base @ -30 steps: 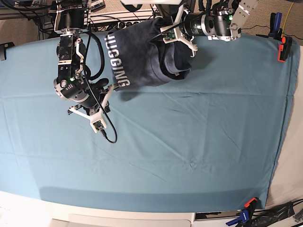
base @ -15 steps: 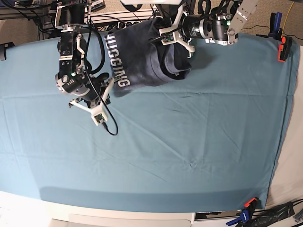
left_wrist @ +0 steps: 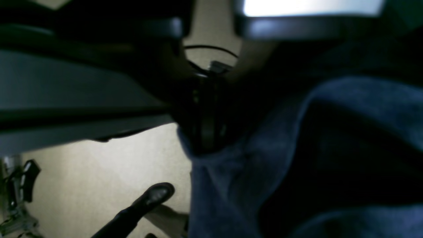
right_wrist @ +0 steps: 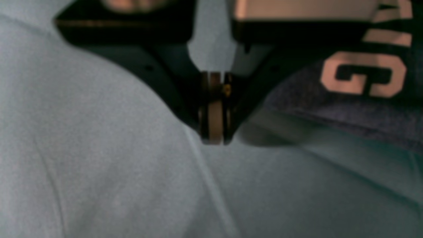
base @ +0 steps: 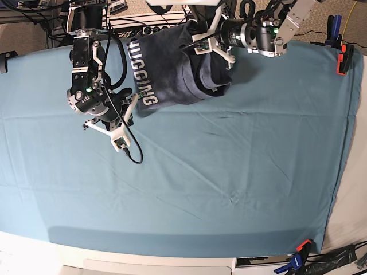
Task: Fold the T-shirt properly
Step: 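Pinch the bundle's edge with the left gripper and tuck it under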
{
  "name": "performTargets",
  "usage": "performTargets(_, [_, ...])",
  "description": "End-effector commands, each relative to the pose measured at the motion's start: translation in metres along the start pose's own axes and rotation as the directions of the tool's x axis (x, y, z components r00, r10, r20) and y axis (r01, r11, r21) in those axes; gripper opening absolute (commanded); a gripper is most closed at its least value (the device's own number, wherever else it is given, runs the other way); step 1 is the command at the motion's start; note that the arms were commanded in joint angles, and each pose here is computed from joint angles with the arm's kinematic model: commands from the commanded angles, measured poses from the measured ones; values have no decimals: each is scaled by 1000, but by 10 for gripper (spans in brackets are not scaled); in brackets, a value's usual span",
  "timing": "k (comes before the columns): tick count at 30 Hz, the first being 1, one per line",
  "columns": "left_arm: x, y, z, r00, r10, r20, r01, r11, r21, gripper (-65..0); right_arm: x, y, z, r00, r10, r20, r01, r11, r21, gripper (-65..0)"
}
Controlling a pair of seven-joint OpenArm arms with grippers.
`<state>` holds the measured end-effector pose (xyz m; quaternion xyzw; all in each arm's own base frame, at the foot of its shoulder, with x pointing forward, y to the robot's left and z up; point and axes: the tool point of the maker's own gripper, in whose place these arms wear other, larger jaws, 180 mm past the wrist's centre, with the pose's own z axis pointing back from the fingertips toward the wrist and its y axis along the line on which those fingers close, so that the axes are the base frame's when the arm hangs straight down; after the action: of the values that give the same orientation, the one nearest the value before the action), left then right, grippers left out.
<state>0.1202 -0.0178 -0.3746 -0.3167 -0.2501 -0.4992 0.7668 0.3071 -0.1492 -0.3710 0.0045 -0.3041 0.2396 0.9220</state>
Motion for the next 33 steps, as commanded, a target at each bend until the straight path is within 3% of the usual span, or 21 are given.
performTargets(1, [7,57,25,1000,26,12,-28,980,196,-650,13,-6,5,999,6,41,-6,1000,-11,-650])
performTargets(11, [4,47,34,995,79,53,-85,990,111,-650,13,-6,5,999,6,40,-6,1000,-11,-650])
performTargets(22, [-32,17,37,995,92,-42,-91,995,34,-650,13,-6,5,999,7,39,-6,1000,-11,-650])
performTargets(33, [-15,4,35,994,103,35,-101,994,-46,-650,14,-3,5,999,3,46,-3,1000,6,-650])
